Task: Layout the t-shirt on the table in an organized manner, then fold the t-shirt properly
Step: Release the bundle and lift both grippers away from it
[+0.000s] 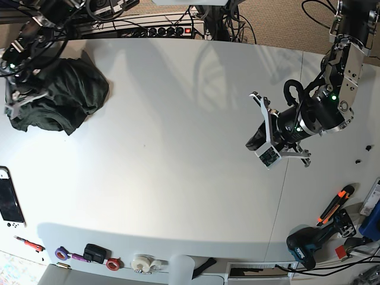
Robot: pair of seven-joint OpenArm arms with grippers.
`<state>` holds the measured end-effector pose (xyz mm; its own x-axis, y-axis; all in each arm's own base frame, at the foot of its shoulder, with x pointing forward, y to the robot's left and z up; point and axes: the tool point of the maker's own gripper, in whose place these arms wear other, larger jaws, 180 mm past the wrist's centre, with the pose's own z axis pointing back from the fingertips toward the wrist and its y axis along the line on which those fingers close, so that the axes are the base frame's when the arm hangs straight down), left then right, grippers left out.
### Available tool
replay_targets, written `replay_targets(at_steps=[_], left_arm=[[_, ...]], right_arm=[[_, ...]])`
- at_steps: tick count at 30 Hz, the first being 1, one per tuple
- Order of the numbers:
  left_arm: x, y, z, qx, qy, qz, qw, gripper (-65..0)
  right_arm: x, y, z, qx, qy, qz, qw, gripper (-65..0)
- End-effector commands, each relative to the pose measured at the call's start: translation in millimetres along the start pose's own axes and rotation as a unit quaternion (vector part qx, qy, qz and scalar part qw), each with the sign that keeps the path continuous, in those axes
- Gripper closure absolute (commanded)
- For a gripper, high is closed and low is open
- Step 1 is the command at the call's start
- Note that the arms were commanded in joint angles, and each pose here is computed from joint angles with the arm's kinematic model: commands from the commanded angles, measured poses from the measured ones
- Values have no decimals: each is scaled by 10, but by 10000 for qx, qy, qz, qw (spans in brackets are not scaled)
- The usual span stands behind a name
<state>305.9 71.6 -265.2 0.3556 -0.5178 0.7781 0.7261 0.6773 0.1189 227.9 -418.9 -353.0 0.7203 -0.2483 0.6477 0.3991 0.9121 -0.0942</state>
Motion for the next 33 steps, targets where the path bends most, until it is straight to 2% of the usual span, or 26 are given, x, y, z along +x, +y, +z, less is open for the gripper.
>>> replay_targets(at_steps=[1, 5, 9, 14, 16, 20, 22, 25, 28, 30, 33], left_arm=[[121, 46, 45, 53, -212, -71, 9997, 0], [232, -108, 8, -257, -458, 141, 9985, 0], [511, -445, -44, -870, -1097, 362, 9895, 0], [851, -731, -101, -1309, -1963, 782, 9686, 0], [938, -821, -203, -1473, -2116, 1046, 9605, 0], [1007, -1232, -523, -2126, -1955, 1280, 9488, 0], [973, -1504, -676, -2489, -1712, 1236, 9452, 0], [941, -1886, -781, -2955, -1454, 1061, 9382, 0], [1004, -2159, -751, -3241, -1484, 827, 9306, 0], [1030, -2234, -732, -3338, -1519, 749, 9273, 0], [988, -2227, -741, -3325, -1438, 727, 9292, 0]], right_arm=[[275, -51, 103, -37, -395, 110, 9992, 0], [583, 41, 304, 178, -848, 190, 9961, 0], [719, 174, 573, 346, -1146, 320, 9923, 0], [453, 59, 919, -3, -1218, 377, 9918, 0], [315, -98, 1050, -269, -1168, 297, 9923, 0], [32, -536, 1256, -873, -884, 20, 9922, 0], [-51, -618, 1329, -898, -916, -114, 9917, 0], [-67, -393, 1322, -301, -1127, -167, 9930, 0], [-87, -133, 1233, 97, -1191, -65, 9928, 0], [-127, 21, 1157, 240, -1133, 65, 9932, 0], [-216, 177, 1041, 249, -920, 304, 9950, 0]])
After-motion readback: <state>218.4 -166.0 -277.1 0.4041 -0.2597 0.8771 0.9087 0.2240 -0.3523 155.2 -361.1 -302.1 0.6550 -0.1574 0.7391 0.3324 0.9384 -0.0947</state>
